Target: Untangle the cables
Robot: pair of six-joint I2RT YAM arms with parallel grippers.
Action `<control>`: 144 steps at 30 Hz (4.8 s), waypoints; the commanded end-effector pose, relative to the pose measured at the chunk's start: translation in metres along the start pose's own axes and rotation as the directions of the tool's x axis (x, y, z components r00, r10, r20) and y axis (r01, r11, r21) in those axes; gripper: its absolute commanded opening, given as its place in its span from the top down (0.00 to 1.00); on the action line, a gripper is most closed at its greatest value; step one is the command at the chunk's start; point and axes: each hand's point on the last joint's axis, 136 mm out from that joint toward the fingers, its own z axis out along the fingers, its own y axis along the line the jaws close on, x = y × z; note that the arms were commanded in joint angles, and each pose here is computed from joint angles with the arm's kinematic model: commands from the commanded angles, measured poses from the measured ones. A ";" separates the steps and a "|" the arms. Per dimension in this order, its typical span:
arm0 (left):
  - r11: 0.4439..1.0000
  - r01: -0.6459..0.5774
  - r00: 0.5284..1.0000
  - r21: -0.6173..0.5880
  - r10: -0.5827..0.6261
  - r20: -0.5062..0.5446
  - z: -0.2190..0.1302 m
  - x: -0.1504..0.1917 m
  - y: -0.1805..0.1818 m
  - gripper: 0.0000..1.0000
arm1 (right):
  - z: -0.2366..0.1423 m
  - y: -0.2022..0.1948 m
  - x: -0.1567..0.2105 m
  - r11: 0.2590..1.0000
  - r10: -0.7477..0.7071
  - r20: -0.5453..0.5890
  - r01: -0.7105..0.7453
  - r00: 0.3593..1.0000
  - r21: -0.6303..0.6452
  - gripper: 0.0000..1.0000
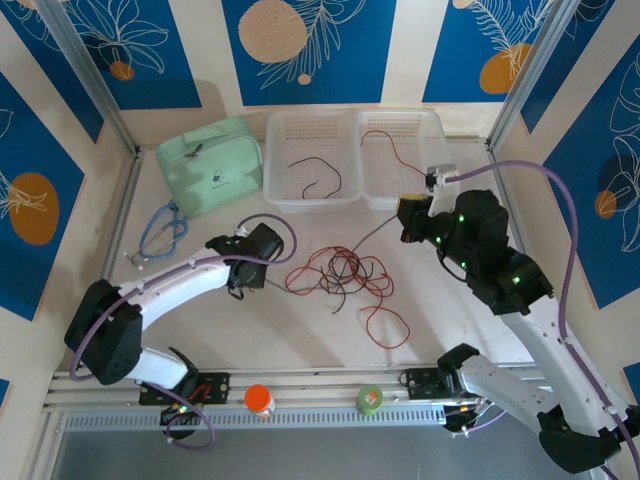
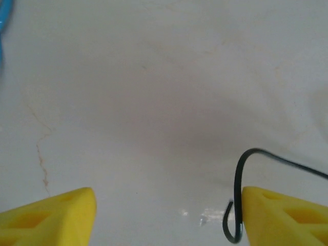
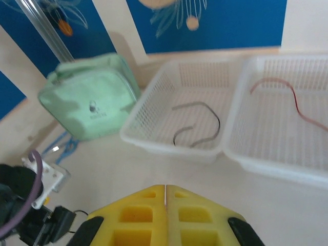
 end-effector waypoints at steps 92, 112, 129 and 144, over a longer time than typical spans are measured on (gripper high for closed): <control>0.995 0.085 0.996 0.058 -0.087 0.036 -0.033 -0.027 0.081 1.00 | -0.139 -0.180 -0.116 0.726 -0.078 0.317 -0.164 0.945 0.668 1.00; 0.917 0.048 0.957 0.397 -0.156 0.246 -0.125 -0.135 0.046 1.00 | -0.048 -0.090 -0.123 0.986 0.061 0.254 -0.098 0.965 0.136 1.00; 0.895 -0.047 0.910 0.443 -0.145 0.388 -0.124 -0.279 -0.015 1.00 | 0.126 -0.016 -0.163 0.985 -0.119 0.141 0.135 0.983 -0.111 1.00; 0.892 -0.005 0.860 0.453 -0.227 0.456 -0.021 -0.368 -0.073 1.00 | 0.327 -0.029 -0.114 0.981 -0.091 -0.041 0.082 0.995 -0.178 1.00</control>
